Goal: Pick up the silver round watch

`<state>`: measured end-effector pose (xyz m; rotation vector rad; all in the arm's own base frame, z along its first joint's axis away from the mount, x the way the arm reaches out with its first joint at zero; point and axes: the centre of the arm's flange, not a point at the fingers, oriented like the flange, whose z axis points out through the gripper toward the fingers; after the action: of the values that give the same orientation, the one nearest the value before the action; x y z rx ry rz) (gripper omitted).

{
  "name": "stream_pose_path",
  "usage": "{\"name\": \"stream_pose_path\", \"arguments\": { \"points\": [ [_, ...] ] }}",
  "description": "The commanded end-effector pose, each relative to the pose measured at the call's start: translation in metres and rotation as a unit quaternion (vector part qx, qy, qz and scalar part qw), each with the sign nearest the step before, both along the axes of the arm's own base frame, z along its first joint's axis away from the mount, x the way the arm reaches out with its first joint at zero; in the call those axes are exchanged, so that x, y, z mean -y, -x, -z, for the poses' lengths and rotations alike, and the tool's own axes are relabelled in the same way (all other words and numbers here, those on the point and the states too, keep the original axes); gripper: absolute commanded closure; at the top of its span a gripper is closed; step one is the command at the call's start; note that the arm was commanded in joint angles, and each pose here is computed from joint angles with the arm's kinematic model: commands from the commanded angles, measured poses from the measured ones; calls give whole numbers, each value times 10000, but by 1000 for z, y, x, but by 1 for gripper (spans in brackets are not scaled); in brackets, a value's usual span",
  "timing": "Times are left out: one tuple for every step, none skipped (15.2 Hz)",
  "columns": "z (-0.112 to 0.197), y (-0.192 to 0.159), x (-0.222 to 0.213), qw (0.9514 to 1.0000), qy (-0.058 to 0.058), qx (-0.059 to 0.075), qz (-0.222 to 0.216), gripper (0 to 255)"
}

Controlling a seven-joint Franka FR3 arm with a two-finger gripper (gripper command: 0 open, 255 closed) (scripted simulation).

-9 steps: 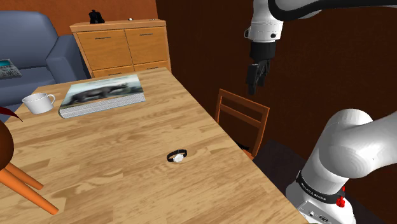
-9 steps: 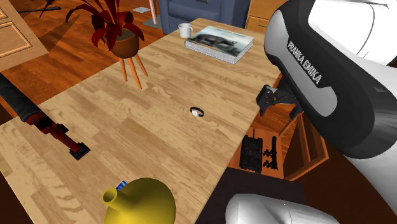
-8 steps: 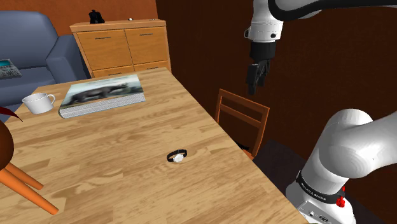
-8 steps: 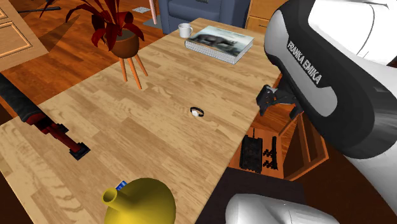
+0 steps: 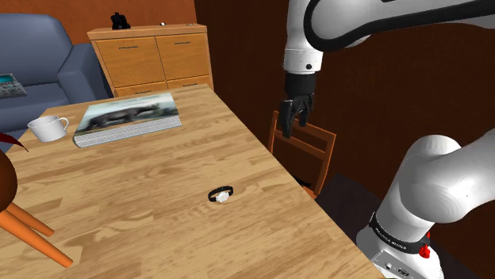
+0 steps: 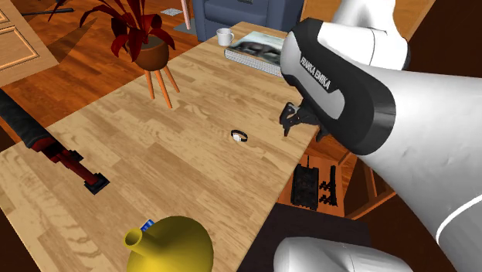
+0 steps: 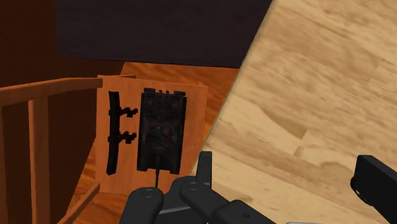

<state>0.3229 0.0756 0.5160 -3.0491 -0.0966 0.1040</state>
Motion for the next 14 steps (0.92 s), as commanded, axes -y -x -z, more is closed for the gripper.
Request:
{"name": "stream_pose_path", "arguments": {
  "points": [
    [12,-9,-20,9999,-78,-23,94,0],
    [18,-13,-30,9998,-115,-35,137,0],
    [23,-18,-40,9997,-152,-46,180,0],
    [29,-23,-50,9996,-188,-58,222,0],
    [34,-28,-59,9994,-225,-70,265,0],
    [39,-33,-69,9992,-261,-81,307,0],
    [45,-38,-79,9989,-298,-93,350,0],
    [50,-43,-89,9986,-334,-105,392,0],
    [55,-48,-99,9983,-371,-117,435,0],
    [61,-53,-109,9979,-407,-128,478,0],
    [66,-59,-119,9976,-444,-140,520,0],
    [71,-64,-129,9971,-480,-152,563,0],
    [76,-69,-139,9967,-517,-163,605,0],
    [81,-75,-149,9962,-553,-175,647,0]
  ]
}}
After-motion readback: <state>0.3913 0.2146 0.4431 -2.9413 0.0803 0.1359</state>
